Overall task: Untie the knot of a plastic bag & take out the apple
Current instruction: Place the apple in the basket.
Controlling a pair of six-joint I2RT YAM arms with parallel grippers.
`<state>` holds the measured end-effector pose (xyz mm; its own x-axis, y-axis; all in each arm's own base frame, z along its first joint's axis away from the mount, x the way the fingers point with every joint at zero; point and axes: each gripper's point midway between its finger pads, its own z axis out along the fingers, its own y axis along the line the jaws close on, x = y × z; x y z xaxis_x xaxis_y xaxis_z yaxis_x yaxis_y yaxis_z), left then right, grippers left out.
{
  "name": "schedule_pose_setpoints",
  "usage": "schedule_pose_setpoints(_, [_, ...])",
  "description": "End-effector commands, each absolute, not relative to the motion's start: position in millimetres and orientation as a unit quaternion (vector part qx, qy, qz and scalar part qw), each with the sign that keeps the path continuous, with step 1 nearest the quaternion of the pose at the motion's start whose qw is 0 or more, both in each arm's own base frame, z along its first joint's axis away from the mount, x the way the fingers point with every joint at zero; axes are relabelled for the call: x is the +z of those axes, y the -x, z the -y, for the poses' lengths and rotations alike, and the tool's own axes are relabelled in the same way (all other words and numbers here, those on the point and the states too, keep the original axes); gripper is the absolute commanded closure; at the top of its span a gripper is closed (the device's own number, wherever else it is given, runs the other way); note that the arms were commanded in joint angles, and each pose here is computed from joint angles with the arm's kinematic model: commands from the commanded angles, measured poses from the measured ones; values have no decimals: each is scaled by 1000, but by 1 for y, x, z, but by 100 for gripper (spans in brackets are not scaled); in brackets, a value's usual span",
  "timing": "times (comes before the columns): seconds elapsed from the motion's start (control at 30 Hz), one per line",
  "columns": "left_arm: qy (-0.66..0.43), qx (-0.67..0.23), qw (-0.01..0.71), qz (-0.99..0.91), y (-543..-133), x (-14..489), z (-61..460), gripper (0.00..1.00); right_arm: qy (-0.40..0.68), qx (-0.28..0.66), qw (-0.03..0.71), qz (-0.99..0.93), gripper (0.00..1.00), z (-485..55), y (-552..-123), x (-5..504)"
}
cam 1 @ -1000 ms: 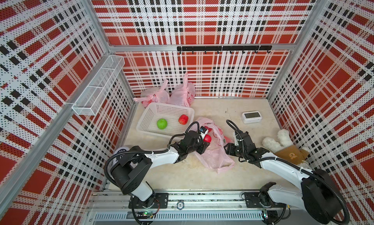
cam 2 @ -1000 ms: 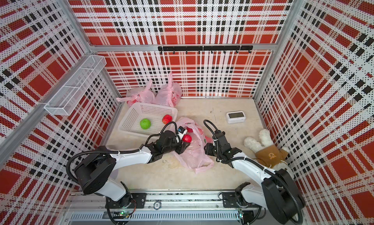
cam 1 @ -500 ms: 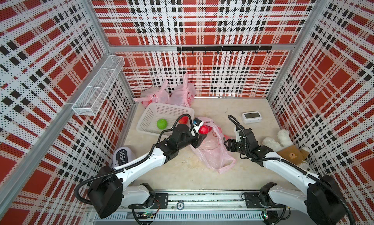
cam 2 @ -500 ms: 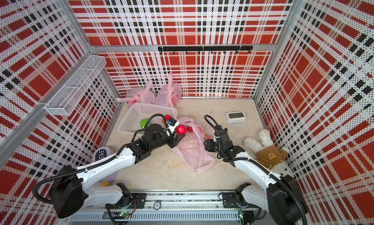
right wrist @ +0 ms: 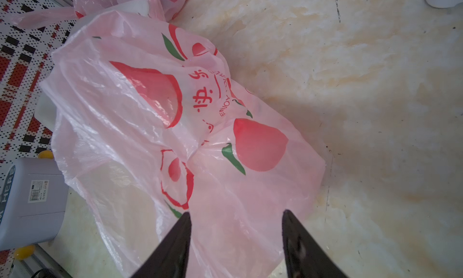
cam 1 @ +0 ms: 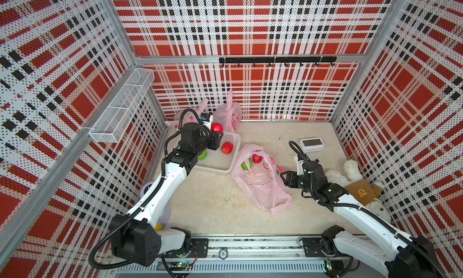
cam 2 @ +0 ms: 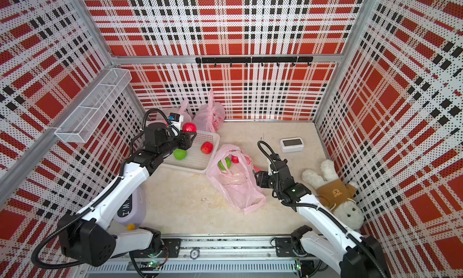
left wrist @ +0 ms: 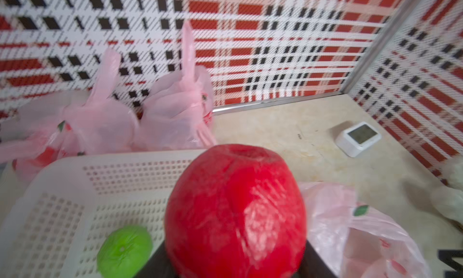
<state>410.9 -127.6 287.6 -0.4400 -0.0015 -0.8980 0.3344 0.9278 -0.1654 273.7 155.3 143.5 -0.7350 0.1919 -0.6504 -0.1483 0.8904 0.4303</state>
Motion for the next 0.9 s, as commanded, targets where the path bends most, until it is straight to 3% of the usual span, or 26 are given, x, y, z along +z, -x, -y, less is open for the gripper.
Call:
schedule_pose_setpoints(0.0, [-45,-154,424,-891,-413,233,107,49,-9,250,379,-891,40,-162,-273,162])
schedule_pose_setpoints(0.17, [-30,-167,385,-907,-425,205,104,47,2,252,370,-894,37,-174,-267,156])
schedule_pose_setpoints(0.4, [-9,-165,344,-924,-433,175,93,34,27,262,356,-897,37,-198,-265,149])
schedule_pose_setpoints(0.57, [-13,-160,352,-922,-431,182,93,27,39,259,352,-899,36,-204,-266,151])
schedule_pose_setpoints(0.87, [-92,-125,399,-904,-410,220,128,27,46,196,420,-885,31,-179,-287,198])
